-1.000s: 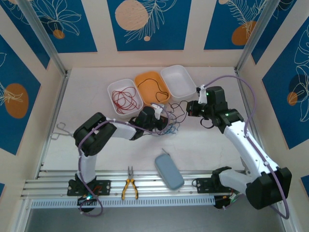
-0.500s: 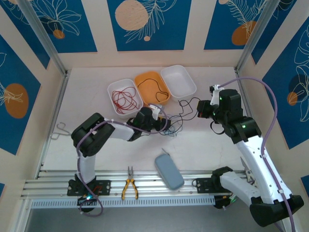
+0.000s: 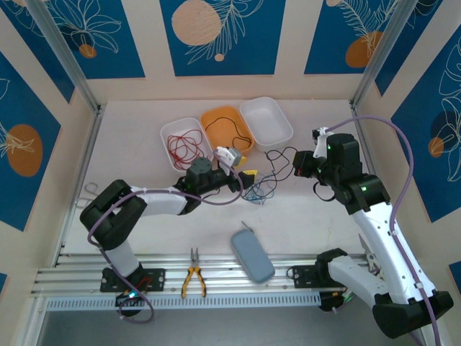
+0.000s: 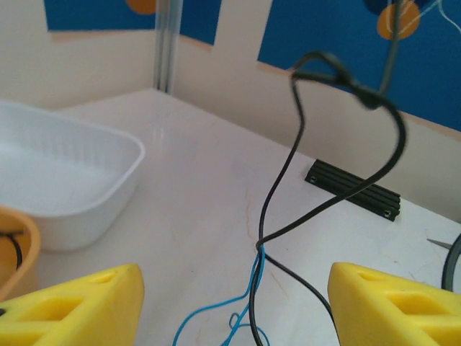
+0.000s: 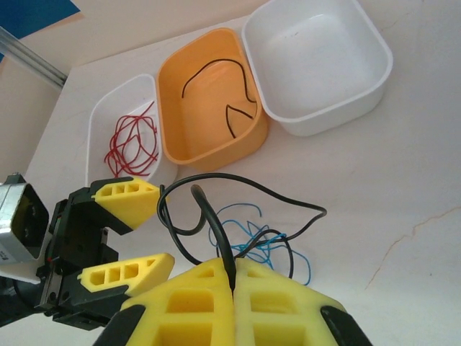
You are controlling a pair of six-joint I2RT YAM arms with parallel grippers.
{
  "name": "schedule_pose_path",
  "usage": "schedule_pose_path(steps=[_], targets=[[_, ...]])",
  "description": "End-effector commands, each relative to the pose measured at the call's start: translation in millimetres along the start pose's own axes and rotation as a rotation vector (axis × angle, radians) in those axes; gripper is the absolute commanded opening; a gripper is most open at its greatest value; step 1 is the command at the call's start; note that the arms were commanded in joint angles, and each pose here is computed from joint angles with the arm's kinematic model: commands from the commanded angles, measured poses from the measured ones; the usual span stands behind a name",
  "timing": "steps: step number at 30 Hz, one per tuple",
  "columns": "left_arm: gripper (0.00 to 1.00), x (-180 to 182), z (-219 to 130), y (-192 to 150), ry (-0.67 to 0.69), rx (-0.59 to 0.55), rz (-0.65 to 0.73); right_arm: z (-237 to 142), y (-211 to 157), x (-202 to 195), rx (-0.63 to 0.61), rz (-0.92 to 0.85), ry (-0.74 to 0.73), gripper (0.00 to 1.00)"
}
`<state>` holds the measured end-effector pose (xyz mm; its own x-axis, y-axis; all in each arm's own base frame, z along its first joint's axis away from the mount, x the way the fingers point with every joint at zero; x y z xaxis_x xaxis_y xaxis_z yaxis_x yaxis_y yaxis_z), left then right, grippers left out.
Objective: Untangle the cables
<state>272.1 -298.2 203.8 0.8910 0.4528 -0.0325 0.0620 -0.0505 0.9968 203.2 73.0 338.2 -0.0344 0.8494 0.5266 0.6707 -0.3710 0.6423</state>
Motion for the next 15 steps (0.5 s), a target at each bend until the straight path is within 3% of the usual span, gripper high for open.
schedule_pose_path(steps=[1,9,15], targets=[[0.65,-8,8,19,-0.096,-0.119,0.096,-10,6,10,-0.023,0.015,0.070,0.00],[0.65,-25,31,32,-0.216,-0.190,0.042,-10,3,11,-0.008,0.018,0.084,0.00],[0.77,-33,39,29,-0.241,-0.168,0.028,-7,2,11,-0.003,0.021,0.097,0.00]])
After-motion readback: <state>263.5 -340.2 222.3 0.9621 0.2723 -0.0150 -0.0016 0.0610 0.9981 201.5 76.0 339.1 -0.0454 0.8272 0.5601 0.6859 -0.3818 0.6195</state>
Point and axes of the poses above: each hand's point on the last joint's axis, 136 mm out from that joint toward the fingers, its own z axis out along the fingers, its own x axis along the line the jaws close on, y = z × x, the point moved 9 cm from there along -z, back along the fingers, and after that the axes turned 9 degrees about z, right-handed, at the moved point
